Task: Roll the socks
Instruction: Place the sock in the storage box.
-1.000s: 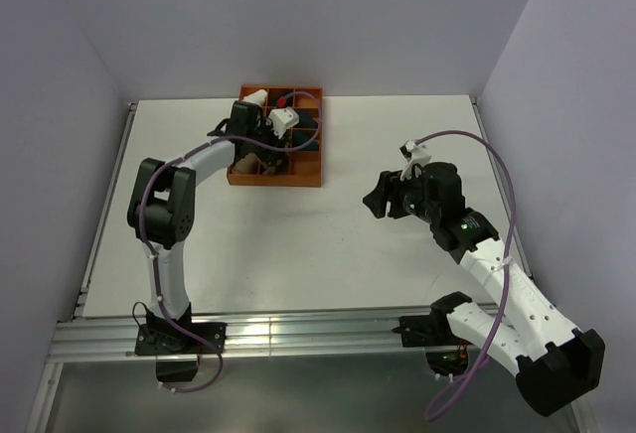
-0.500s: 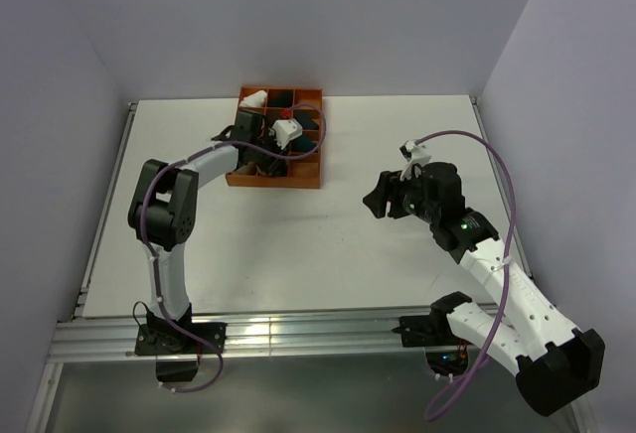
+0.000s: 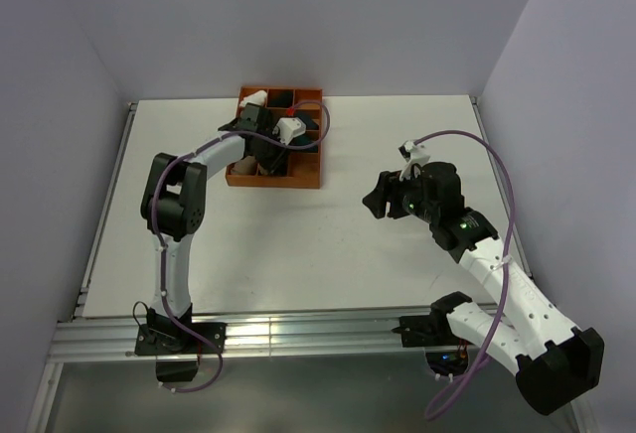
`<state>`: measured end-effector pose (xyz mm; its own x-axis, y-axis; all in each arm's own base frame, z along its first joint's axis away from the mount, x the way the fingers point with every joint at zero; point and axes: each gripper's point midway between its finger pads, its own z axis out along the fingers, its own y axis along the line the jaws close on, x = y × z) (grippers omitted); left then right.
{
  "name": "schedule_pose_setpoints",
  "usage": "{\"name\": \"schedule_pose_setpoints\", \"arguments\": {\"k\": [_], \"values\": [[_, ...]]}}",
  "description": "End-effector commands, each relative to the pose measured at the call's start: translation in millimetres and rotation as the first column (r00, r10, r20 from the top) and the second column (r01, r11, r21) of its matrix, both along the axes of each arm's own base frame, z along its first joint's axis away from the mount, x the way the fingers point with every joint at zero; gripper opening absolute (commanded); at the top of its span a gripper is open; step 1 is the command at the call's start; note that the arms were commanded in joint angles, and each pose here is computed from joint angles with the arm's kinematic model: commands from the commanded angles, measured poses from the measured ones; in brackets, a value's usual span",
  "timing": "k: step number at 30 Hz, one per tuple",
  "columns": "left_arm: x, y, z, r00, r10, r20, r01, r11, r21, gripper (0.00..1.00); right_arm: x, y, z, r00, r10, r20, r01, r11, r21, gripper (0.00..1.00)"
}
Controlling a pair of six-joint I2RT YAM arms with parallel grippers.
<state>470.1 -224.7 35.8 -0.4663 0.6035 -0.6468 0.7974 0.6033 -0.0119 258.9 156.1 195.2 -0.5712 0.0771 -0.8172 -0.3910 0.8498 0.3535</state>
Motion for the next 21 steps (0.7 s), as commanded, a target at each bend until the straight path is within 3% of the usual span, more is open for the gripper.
{"name": "schedule_pose_setpoints", "arguments": {"k": [1,4,15,21], "values": [[-30,31,-58,0.985,0.068,-0.161,-0.046,0.989,0.139,0.22,3,0,3,1.000,0.013,0.021,-0.013,1.000,-0.008,0.66],[-25,32,-51,0.987,0.084,-0.134,-0.065,0.988,0.137,0.34,2,0,3,1.000,0.017,0.019,-0.017,1.000,-0.010,0.66],[1,24,33,0.995,0.094,0.045,-0.096,0.993,0.062,0.58,1,1,5,0.999,0.024,0.025,-0.024,1.000,-0.002,0.65],[7,22,59,0.991,0.100,0.091,-0.104,0.994,0.041,0.64,1,3,5,0.999,0.031,0.024,-0.031,1.000,0.001,0.65]]}}
